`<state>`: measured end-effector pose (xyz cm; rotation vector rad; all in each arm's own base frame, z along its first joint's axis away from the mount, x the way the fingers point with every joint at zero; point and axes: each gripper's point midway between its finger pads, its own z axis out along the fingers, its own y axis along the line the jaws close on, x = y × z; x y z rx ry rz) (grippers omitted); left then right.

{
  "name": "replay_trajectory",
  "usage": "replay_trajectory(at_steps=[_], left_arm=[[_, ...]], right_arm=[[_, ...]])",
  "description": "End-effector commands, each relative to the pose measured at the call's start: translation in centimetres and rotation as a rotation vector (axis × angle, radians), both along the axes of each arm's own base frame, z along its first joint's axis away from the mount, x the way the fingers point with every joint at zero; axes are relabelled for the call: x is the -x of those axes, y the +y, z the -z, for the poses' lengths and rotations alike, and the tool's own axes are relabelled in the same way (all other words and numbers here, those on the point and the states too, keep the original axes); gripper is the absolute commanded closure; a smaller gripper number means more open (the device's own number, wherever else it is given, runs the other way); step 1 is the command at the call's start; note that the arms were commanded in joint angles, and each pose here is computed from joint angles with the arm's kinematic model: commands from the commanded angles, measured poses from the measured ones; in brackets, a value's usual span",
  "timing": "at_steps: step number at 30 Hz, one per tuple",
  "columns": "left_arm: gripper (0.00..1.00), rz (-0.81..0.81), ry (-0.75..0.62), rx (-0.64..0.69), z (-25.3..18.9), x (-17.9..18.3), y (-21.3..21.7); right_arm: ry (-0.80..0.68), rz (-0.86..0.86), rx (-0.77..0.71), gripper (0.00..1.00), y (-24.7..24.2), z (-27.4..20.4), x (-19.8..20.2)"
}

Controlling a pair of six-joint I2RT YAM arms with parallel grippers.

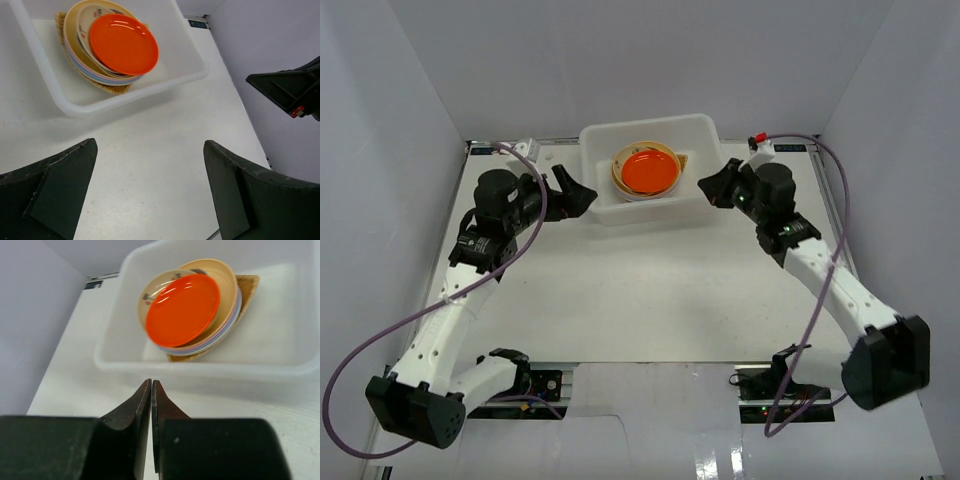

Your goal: Place the plates into the plastic bin on the countertop

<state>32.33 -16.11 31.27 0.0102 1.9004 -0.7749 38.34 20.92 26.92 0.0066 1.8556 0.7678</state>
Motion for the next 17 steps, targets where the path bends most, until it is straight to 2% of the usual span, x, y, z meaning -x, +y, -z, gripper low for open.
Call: replay_trajectory(at_steps=[1,3,4,5,6,12,17], left_arm=[[0.02,0.136,-0.097,0.026,-2.5,4.0,-1.0],[0.02,0.137,-0.102,0.024,-1.8,5.2,-0.6],[0.02,0.123,-0.145,0.031,-2.6,6.2,-0.1],[0.02,0.118,-0.133,0.025,-1.5,6.7,0.1],[0.02,0.109,-0.142,0.025,-1.3,7.1,0.4],[0.02,0.094,-0.174,0.053,0.4,9.0,1.0],[0.02,0.124,-0.174,0.066,-0.6,8.9,0.5]], right_arm=[[-0.186,-0.137,-0.046,0.9,-0.7,-6.1,6.9],[-0.182,-0.1,-0.007,0.72,-2.4,-4.6,8.7],[-0.228,-0.091,0.017,0.02,-3.5,-5.3,10.6],[-0.208,-0.083,0.044,0.1,-4.2,-3.5,11.4],[-0.24,-0.06,0.05,0.1,-5.2,-3.9,12.7],[-0.155,-0.055,0.12,0.1,-6.8,2.2,15.5],[-0.265,-0.048,0.062,0.1,-6.9,0.2,15.9]])
